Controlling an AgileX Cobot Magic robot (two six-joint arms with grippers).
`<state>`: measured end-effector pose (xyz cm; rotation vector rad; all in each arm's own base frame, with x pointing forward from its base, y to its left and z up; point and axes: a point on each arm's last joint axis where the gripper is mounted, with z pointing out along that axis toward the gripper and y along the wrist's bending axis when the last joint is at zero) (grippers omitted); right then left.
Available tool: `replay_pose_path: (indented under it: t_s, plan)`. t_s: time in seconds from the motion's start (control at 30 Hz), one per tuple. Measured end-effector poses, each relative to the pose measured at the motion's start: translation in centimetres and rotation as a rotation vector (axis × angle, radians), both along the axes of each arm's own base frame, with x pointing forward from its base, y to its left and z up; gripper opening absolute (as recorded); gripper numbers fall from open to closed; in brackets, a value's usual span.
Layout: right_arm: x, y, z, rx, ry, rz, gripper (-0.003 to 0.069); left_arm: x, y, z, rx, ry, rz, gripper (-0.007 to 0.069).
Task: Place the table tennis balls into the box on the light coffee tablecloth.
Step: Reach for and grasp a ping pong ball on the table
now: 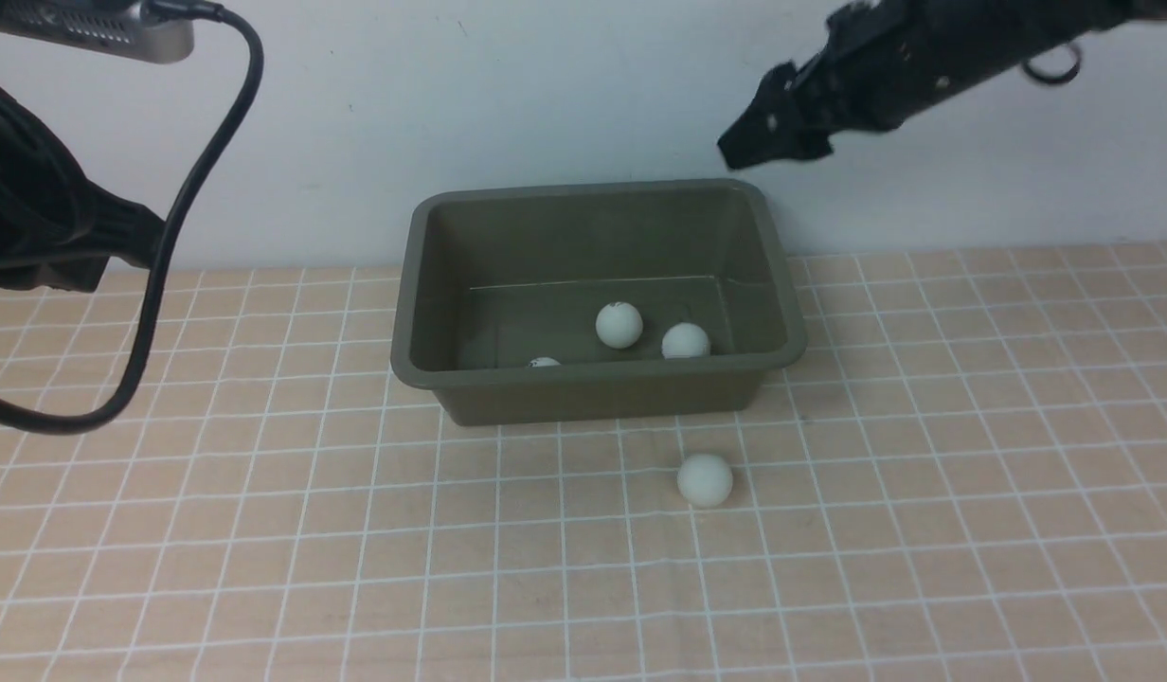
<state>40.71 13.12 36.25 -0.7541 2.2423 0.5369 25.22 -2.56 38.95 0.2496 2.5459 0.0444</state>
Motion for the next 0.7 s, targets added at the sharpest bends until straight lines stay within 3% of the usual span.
replay_pose_path:
  t_s: [0.07, 0.17, 0.33, 0.5, 0.7]
  plan:
    - [-1.2, -0.2, 1.8, 0.014, -0.001, -0.009, 0.0410, 0.0, 0.0, 0.0, 0.000, 0.000, 0.000, -0.0069]
    - [-4.1, -0.6, 4.7, 0.050, 0.029, 0.000, 0.0308, 0.0, 0.0, 0.0, 0.000, -0.004, 0.000, -0.0069]
    - [-5.9, -0.7, 6.5, 0.093, 0.029, 0.007, 0.0171, 0.1, 0.0, 0.1, -0.003, -0.016, -0.001, -0.0069]
    - [-7.4, -1.0, 6.2, 0.093, 0.058, 0.002, 0.0083, 0.2, 0.0, 0.1, -0.003, -0.021, -0.001, -0.0069]
    - [-11.3, -1.8, 2.2, 0.058, 0.202, 0.005, 0.0054, 0.2, 0.0, 0.1, -0.005, -0.022, -0.001, -0.0069]
